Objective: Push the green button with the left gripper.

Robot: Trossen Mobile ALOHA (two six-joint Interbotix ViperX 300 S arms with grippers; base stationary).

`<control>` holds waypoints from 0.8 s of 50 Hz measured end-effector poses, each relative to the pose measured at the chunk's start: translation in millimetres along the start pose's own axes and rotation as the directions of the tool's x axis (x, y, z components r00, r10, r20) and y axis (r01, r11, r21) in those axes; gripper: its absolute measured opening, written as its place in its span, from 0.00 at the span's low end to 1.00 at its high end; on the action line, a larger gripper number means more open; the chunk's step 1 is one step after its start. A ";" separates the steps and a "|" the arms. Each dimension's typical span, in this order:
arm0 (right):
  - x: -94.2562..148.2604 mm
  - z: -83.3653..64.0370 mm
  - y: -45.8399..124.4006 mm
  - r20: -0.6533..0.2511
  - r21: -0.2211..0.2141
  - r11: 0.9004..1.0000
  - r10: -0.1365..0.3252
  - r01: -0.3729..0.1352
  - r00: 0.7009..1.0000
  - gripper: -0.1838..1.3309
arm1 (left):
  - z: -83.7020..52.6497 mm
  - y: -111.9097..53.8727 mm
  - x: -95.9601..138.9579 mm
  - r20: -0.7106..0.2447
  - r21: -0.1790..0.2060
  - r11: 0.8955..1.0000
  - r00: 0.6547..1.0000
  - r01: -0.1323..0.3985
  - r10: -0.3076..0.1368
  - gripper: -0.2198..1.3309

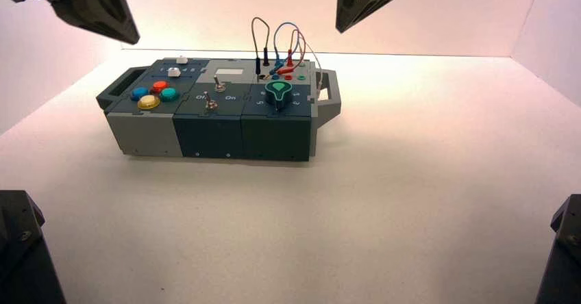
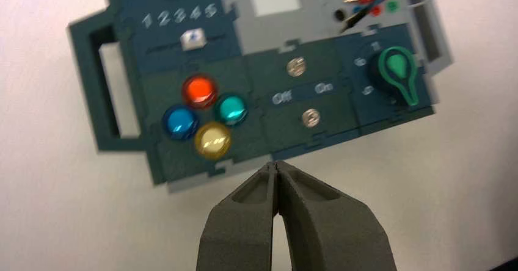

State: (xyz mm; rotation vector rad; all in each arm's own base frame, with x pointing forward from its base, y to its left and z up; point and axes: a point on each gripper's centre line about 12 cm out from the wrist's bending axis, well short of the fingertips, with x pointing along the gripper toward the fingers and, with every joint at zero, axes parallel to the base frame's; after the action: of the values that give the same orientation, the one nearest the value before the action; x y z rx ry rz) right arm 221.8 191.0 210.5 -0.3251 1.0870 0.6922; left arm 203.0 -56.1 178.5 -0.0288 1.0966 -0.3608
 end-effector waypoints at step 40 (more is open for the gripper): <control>-16.6 15.0 27.1 0.147 0.200 0.976 0.060 -0.089 0.987 0.03 | 24.3 8.3 11.7 -0.201 0.106 0.989 0.972 -0.099 0.119 0.04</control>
State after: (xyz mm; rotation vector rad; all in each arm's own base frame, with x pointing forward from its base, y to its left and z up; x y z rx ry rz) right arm 209.8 213.8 234.3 -0.0570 1.0297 0.6525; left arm 231.2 -55.5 178.0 0.1565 1.2803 -0.3222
